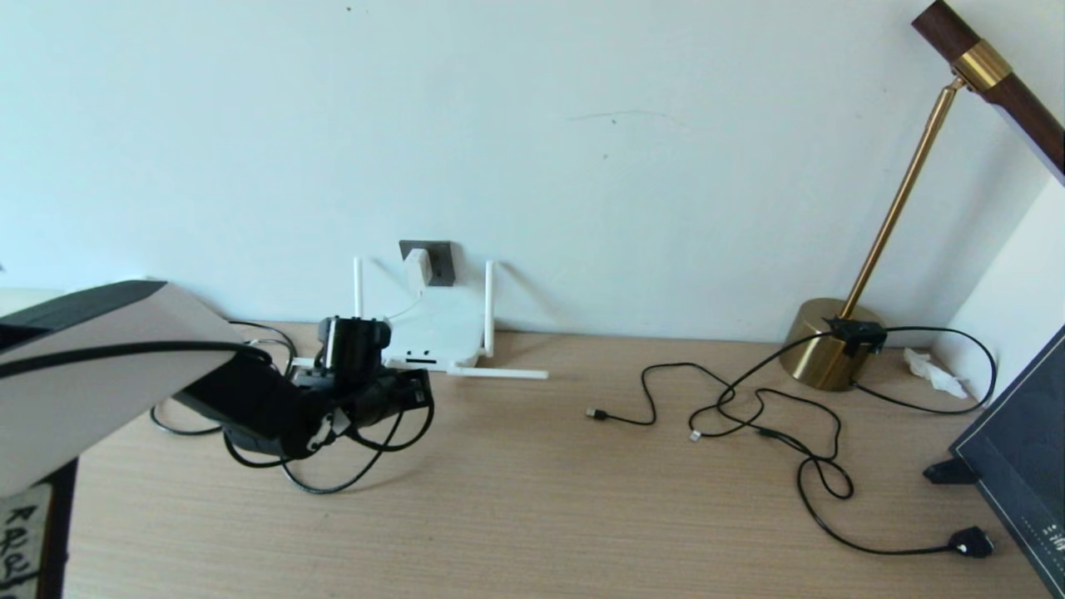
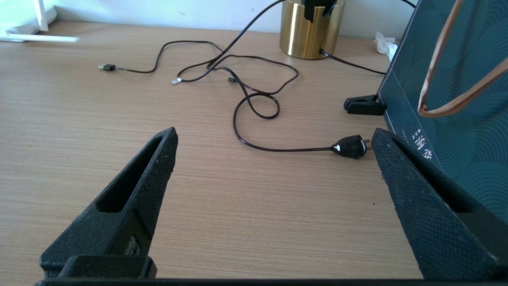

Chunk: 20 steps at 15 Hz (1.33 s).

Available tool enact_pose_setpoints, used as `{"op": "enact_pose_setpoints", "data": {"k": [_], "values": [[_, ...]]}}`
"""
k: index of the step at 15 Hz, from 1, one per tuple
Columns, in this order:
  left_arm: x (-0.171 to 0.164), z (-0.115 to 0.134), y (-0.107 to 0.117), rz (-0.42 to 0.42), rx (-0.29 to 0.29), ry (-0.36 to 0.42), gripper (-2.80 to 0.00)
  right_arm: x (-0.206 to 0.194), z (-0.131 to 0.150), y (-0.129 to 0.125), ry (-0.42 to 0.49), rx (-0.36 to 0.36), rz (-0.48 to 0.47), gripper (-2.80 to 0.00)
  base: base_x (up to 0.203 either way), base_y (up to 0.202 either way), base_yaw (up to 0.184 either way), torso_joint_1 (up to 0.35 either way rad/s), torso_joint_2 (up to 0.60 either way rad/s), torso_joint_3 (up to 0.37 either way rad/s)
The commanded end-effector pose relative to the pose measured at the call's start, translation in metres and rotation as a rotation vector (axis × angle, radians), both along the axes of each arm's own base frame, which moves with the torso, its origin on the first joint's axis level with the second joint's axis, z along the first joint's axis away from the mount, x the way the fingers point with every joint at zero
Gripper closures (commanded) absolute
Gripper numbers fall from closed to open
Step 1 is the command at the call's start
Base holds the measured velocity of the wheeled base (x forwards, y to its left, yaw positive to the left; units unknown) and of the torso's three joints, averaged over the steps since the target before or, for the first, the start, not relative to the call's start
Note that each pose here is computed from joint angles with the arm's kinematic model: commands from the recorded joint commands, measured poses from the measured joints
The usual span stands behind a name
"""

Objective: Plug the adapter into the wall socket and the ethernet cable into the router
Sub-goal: Align cable and router interface

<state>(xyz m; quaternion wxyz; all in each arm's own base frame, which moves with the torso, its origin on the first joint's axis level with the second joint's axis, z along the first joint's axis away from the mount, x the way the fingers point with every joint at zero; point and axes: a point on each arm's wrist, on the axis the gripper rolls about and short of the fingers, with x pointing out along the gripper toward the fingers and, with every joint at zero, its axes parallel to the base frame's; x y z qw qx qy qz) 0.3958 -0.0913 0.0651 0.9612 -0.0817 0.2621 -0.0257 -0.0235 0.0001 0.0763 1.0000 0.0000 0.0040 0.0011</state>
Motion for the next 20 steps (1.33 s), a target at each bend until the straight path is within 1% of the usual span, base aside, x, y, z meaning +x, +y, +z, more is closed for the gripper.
{"op": "enact_pose_setpoints", "data": {"k": [1,4,9,20], "values": [[0.003,-0.005,0.0,0.003,0.001,0.006,0.0,0.0,0.0,0.0,0.0,0.0,0.001,-2.8,0.0,0.0,0.0,0.0,0.0,0.0],[0.013,-0.014,0.0,0.008,-0.001,0.005,0.0,0.0,0.0,0.0,0.0,0.0,0.001,-2.8,0.0,0.0,0.0,0.0,0.0,0.0],[0.028,-0.016,-0.003,0.006,-0.008,-0.019,0.0,0.0,0.0,0.0,0.0,0.0,0.001,-2.8,0.0,0.0,0.0,0.0,0.0,0.0],[0.032,-0.017,-0.004,0.004,-0.01,-0.024,0.0,0.0,0.0,0.0,0.0,0.0,0.001,-2.8,0.0,0.0,0.0,0.0,0.0,0.0]]}}
